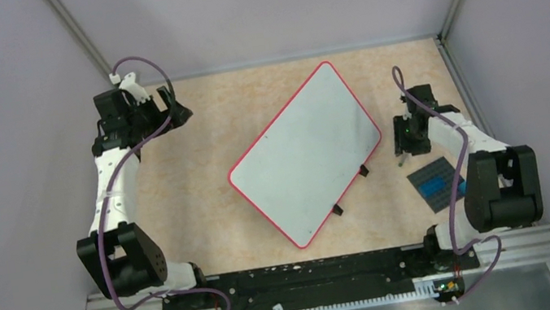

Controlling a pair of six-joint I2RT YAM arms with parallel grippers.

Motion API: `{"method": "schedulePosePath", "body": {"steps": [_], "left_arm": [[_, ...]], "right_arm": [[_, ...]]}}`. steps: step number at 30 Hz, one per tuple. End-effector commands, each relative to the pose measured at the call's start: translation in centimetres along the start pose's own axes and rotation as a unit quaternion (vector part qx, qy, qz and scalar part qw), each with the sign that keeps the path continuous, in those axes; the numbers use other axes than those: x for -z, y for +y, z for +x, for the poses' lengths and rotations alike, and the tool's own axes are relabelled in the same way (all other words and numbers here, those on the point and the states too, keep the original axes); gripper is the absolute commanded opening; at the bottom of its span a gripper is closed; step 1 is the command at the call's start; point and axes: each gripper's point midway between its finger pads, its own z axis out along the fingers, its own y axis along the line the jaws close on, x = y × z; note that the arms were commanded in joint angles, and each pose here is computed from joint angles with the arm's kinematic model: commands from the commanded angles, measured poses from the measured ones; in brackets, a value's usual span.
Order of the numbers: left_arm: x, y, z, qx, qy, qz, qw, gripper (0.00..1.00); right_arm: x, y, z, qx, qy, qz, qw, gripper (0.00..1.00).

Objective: Write a sentence on the whiteboard
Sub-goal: Open the whiteboard marker at the center of the board.

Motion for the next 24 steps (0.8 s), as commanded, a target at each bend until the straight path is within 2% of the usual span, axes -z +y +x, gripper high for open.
{"method": "schedulePosePath", "body": {"steps": [1,7,15,16,20,24], "left_arm": [[0.4,0.0,-2.6,0.002,-0.041,-0.013,0.999,0.99],[0.4,0.1,-2.6,0.003,-0.042,-0.016,0.999,0.99],[0.4,0.1,-2.6,-0.003,-0.042,-0.016,0.999,0.99],[0.4,0.1,-2.6,-0.007,-0.042,-0.016,0.999,0.99],[0.5,-0.5,-2.9,-0.033,-0.036,0.004,0.999,0.99],[0.9,-1.6,-3.7,-0.062,-0.04,0.027,0.997,0.99]], "right_arm": [[-1.1,-1.2,-1.8,-0.037,-0.024,0.046,0.998,0.45],[-3.0,-0.8,-1.8,-0.043,-0.014,0.042,0.998,0.44],[-4.7,-0.3,-1.4,-0.044,0.007,0.03,0.999,0.34],[-4.8,-0.8,-1.5,-0.054,0.009,0.031,0.998,0.32],[-4.3,-1.4,-2.1,-0.066,0.011,0.017,0.998,0.01],[-2.0,-2.1,-4.8,-0.039,-0.034,0.003,0.999,0.0]]}}
